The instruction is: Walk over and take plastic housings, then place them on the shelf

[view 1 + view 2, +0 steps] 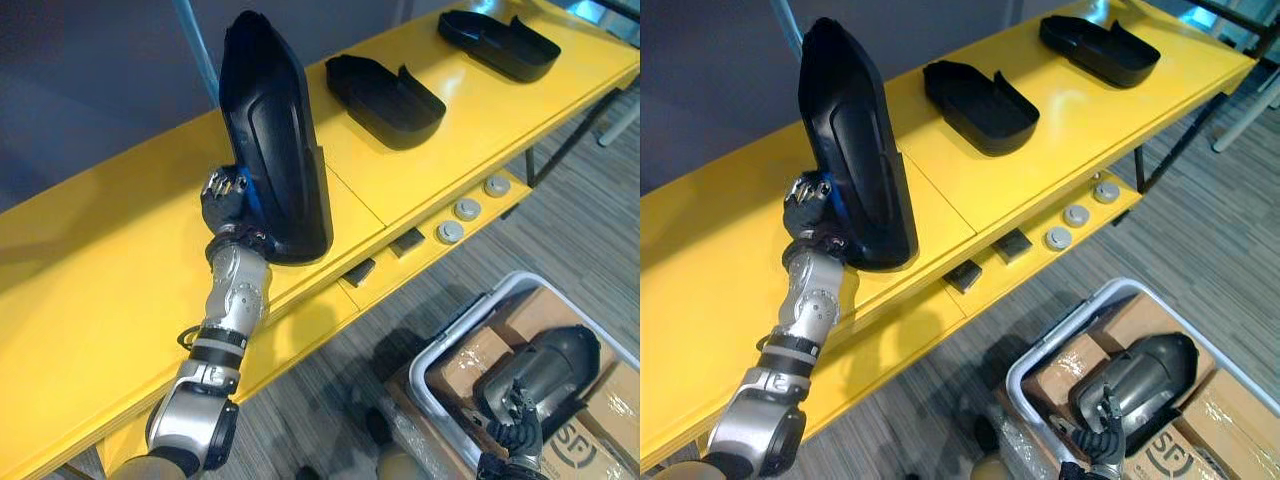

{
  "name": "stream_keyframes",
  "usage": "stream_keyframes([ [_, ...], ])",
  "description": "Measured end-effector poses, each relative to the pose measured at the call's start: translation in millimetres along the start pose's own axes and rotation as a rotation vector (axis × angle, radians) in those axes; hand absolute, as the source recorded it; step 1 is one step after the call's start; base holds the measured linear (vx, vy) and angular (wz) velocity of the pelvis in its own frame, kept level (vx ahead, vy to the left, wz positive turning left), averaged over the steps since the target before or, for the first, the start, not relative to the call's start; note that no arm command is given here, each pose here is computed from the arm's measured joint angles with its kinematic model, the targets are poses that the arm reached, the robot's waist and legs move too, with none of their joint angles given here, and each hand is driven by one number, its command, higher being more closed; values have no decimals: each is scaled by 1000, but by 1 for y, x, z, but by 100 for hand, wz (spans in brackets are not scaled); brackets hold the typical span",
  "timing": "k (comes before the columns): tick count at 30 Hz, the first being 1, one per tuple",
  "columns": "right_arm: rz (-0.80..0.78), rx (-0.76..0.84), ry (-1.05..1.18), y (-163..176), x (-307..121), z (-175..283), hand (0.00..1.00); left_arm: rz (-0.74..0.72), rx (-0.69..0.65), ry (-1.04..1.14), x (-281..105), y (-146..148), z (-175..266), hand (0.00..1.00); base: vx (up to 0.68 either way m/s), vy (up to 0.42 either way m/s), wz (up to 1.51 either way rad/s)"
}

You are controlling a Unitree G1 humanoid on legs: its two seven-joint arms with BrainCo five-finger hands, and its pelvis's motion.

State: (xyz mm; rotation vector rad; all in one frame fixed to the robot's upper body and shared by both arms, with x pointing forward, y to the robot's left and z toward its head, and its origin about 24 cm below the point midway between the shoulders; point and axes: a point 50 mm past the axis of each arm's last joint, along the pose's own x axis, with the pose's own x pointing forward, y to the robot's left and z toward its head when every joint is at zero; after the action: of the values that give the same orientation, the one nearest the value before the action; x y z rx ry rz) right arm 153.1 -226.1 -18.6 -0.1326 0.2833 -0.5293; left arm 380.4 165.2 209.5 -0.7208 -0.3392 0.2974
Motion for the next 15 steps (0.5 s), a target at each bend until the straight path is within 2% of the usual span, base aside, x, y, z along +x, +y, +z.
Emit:
stream_keyframes([
  [5,47,-17,5,6,-4,-2,0,105,107,-19,12,7,6,100,-120,-23,-2],
  [12,124,-46,-31,17,-6,1,0,236,356,-62,30,12,21,100,-72,-19,5],
  [15,144,-55,-46,19,-6,3,0,295,416,-97,38,15,34,100,-11,-3,1],
])
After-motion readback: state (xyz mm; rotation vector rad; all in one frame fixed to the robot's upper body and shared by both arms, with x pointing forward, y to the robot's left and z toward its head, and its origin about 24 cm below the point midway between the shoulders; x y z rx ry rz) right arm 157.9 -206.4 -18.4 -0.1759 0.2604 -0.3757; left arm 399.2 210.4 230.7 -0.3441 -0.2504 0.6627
